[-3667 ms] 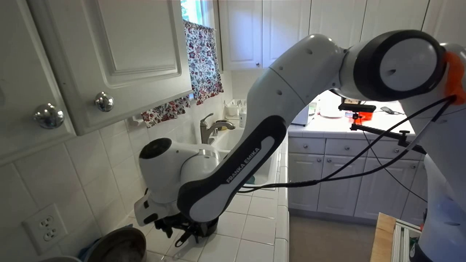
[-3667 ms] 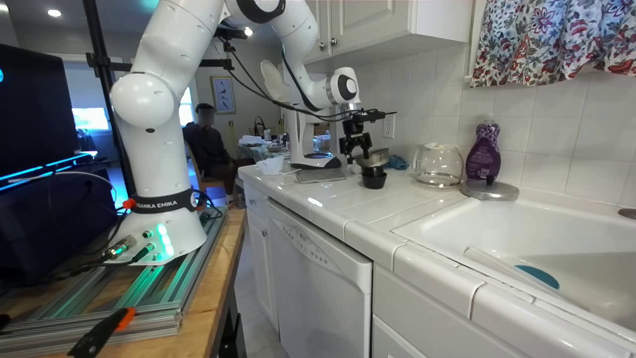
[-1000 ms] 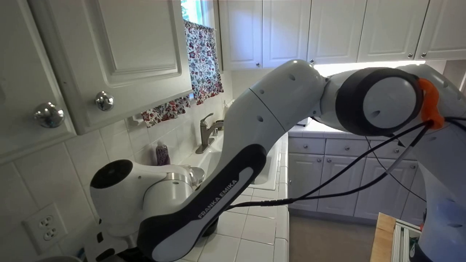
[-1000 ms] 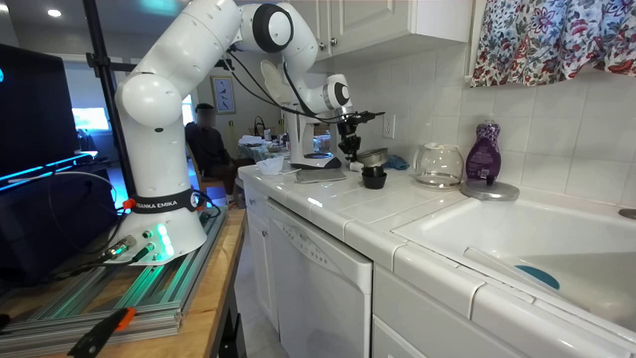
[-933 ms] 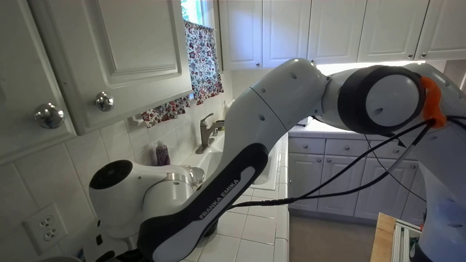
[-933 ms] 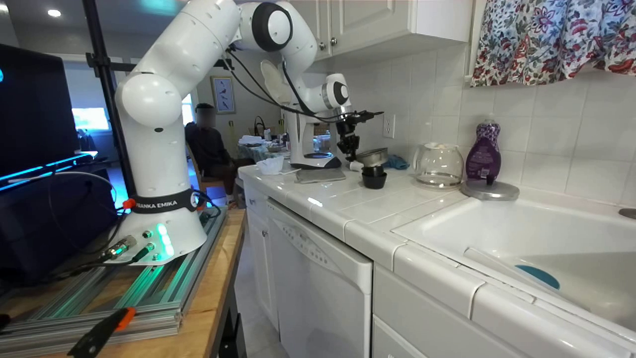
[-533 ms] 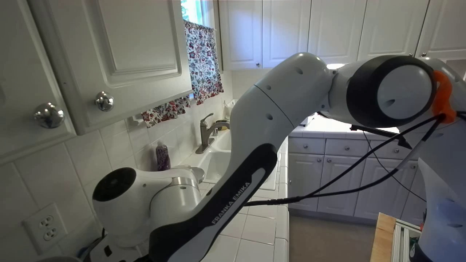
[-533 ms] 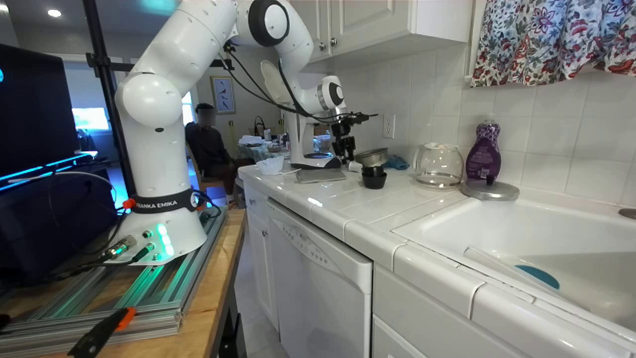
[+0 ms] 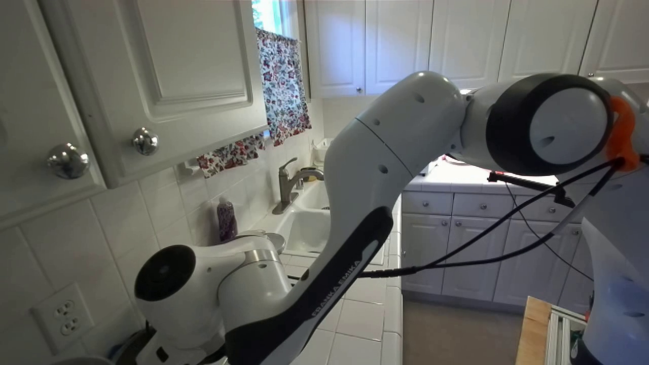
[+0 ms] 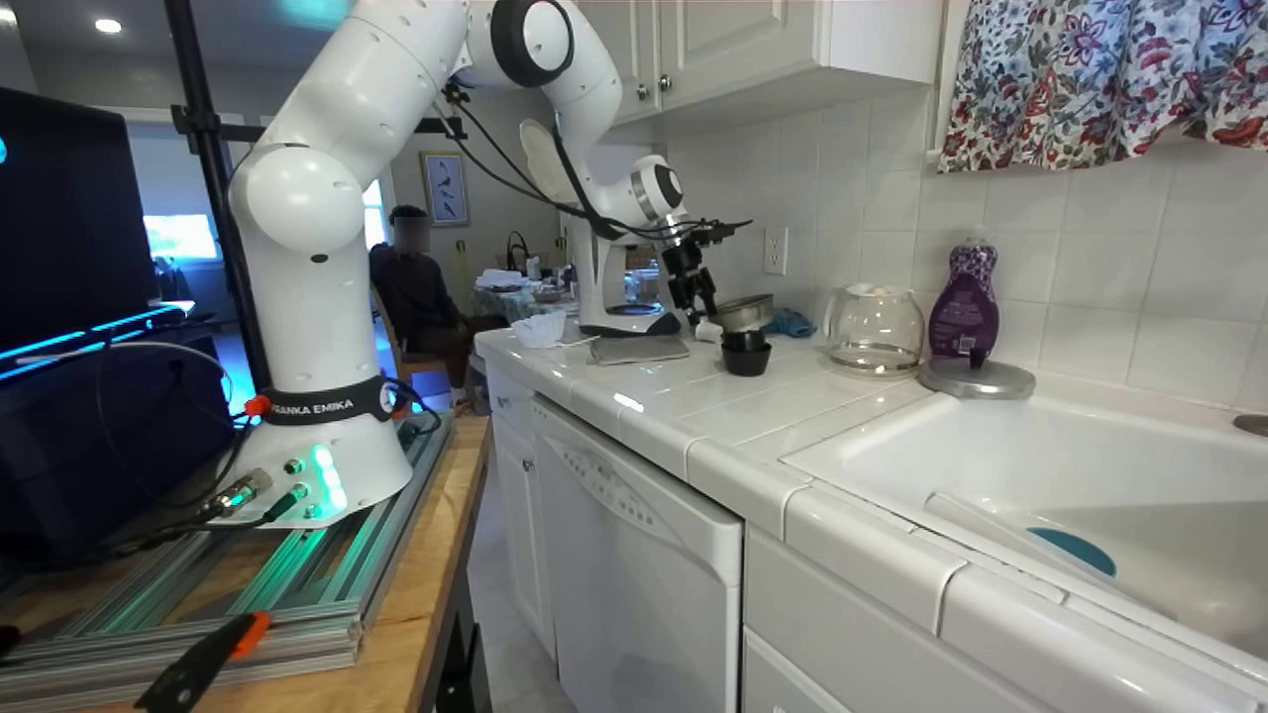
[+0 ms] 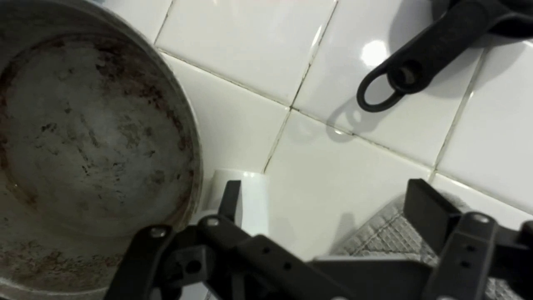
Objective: Put the coffee pod in the black pot
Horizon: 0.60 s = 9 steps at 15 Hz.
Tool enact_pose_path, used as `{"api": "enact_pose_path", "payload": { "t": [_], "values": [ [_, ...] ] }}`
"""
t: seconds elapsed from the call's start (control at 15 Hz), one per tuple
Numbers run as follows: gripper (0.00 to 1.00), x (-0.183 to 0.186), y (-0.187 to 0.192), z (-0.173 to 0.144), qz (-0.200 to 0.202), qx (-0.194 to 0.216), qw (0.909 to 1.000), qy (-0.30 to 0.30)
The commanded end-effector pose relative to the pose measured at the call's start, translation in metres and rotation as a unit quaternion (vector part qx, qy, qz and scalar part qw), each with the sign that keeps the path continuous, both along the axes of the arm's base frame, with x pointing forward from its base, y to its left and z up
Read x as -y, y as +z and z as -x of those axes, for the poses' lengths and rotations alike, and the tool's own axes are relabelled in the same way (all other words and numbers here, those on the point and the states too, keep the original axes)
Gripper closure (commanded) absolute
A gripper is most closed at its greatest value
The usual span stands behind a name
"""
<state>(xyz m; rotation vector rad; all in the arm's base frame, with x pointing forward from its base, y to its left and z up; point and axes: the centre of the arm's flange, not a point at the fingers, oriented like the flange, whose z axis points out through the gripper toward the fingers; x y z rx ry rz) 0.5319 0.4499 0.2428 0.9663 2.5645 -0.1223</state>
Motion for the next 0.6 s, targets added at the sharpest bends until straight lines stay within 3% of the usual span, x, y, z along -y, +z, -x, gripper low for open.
{"api": "enact_pose_path", "payload": {
  "t": [0.0, 0.53],
  "values": [
    [0.00, -0.003, -0.005, -0.008, 0.023, 0.014, 0.9995, 0.013],
    [0.00, -0.019, -0.030, -0.031, 0.030, 0.027, 0.9991, 0.012]
  ]
}}
